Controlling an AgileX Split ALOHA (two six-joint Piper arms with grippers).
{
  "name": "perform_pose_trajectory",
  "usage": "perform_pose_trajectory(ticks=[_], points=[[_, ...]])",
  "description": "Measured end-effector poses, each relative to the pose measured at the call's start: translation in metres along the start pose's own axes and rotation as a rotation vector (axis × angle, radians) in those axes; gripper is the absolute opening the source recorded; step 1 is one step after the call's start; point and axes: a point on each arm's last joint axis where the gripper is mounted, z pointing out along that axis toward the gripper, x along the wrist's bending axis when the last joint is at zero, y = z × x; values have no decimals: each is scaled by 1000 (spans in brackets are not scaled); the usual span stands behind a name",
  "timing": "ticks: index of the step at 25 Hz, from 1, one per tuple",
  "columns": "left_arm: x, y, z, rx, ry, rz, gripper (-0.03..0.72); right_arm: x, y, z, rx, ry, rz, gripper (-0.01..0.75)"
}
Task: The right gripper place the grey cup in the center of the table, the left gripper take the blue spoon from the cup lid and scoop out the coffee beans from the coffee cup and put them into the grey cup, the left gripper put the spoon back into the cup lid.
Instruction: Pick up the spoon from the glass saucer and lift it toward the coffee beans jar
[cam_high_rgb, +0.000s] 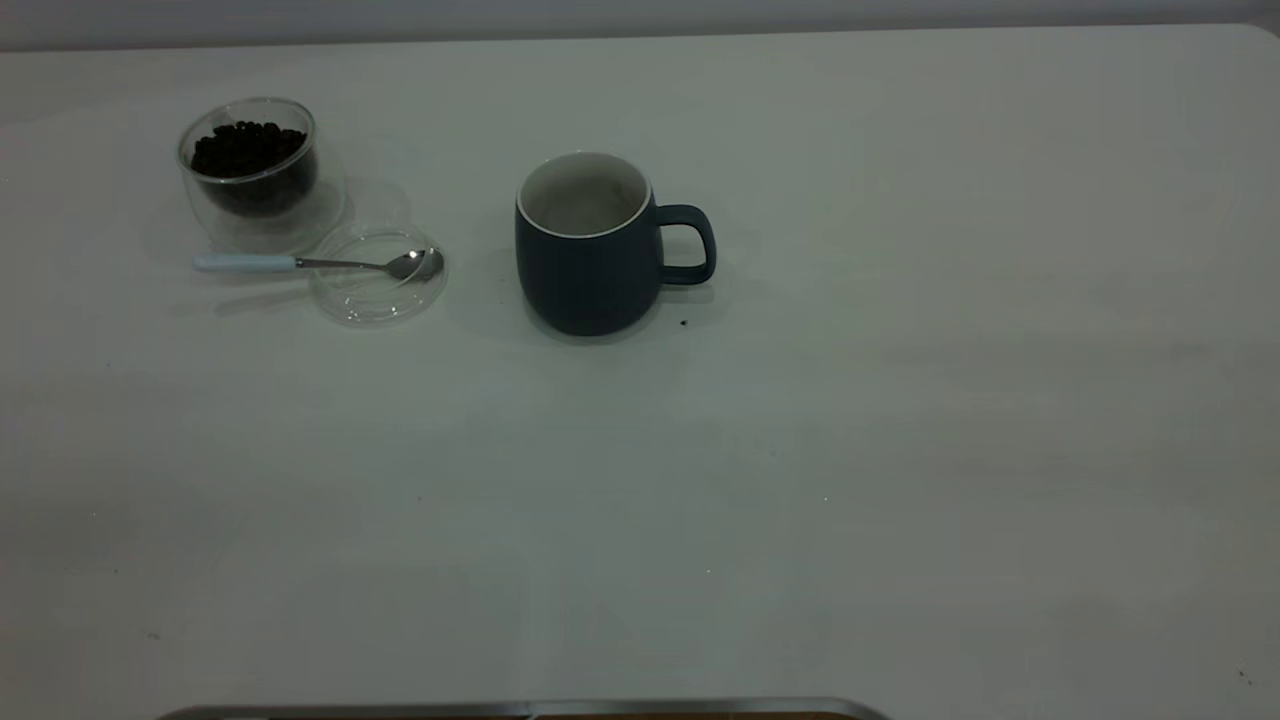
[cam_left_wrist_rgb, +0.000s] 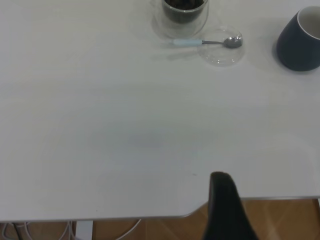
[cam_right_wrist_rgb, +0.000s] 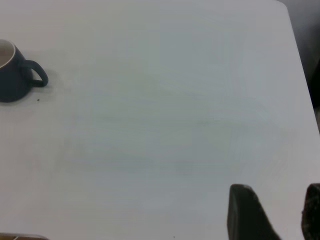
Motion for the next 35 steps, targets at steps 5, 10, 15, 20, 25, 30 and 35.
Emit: perform_pose_trajectory(ticks=[5,10,15,20,25,30,35], points=[[-4,3,-1,-13,-39,-42,514,0,0,0,0,0,0,301],[-2,36,18,57,-38,-116,514,0,0,0,0,0,0,293],[5,84,77,168,-19,-236,514,0,0,0,0,0,0,290],[15,135,153,404,5,-184,514,0,0,0,0,0,0,290],[24,171,238,566,4,-169,505,0,0,0,0,0,0,290],[34,174,301,764,5,-178,458,0,0,0,0,0,0,290],[38,188,300,728,19,-156,432,0,0,0,1,0,0,290]])
